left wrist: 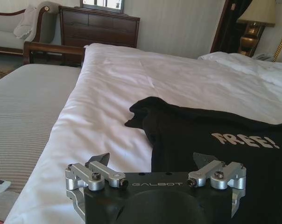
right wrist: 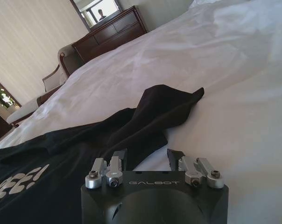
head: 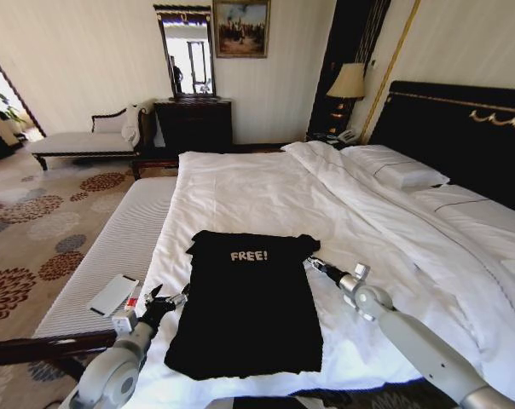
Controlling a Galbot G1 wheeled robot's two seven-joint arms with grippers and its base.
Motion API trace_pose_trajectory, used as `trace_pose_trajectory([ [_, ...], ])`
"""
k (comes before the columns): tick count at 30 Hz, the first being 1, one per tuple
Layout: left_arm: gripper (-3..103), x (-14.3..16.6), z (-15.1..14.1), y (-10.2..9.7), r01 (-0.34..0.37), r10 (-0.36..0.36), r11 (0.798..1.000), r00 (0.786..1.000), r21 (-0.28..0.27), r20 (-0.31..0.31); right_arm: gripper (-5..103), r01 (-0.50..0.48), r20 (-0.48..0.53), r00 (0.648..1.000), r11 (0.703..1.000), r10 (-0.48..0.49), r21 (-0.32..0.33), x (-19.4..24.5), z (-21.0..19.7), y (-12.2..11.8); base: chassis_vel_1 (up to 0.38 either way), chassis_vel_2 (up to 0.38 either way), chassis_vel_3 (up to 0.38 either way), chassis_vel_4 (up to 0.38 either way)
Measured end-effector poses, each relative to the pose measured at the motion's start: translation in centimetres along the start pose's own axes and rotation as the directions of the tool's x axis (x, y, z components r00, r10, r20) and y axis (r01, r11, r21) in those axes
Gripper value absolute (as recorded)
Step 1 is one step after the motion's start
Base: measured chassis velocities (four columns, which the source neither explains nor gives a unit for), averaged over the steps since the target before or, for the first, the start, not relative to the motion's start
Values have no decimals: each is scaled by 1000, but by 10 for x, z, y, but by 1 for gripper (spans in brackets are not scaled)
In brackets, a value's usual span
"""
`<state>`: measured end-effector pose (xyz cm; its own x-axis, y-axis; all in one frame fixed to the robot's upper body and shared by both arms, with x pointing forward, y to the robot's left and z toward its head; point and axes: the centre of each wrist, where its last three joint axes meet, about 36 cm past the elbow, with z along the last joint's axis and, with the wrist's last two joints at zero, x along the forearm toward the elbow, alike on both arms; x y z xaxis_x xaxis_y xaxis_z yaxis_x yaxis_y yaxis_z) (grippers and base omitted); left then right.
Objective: Fold the clothes on the bed.
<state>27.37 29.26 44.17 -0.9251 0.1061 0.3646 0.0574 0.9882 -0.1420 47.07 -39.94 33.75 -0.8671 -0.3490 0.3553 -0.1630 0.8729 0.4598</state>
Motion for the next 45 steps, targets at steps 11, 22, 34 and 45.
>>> trace_pose_trajectory([
  [11, 100, 3, -4, 2, 6, -6, 1000, 1000, -2, 8, 51, 2, -3, 1000, 1000, -2, 12, -10, 0, 1, 0, 0, 0, 0],
  [22, 100, 7, -6, 4, 14, -14, 1000, 1000, -3, 14, 41, 6, -14, 1000, 1000, -5, 20, -18, 4, 3, 0, 0, 0, 0],
  [34, 100, 7, -5, 2, 12, -12, 1000, 1000, 7, 16, 1, -6, -5, 1000, 1000, 6, 23, -14, 4, -3, 0, 0, 0, 0],
  [45, 100, 10, -5, 1, 15, -15, 1000, 1000, 11, 16, 0, -30, 35, 999, 999, 29, 24, 15, 5, -7, 0, 0, 0, 0],
])
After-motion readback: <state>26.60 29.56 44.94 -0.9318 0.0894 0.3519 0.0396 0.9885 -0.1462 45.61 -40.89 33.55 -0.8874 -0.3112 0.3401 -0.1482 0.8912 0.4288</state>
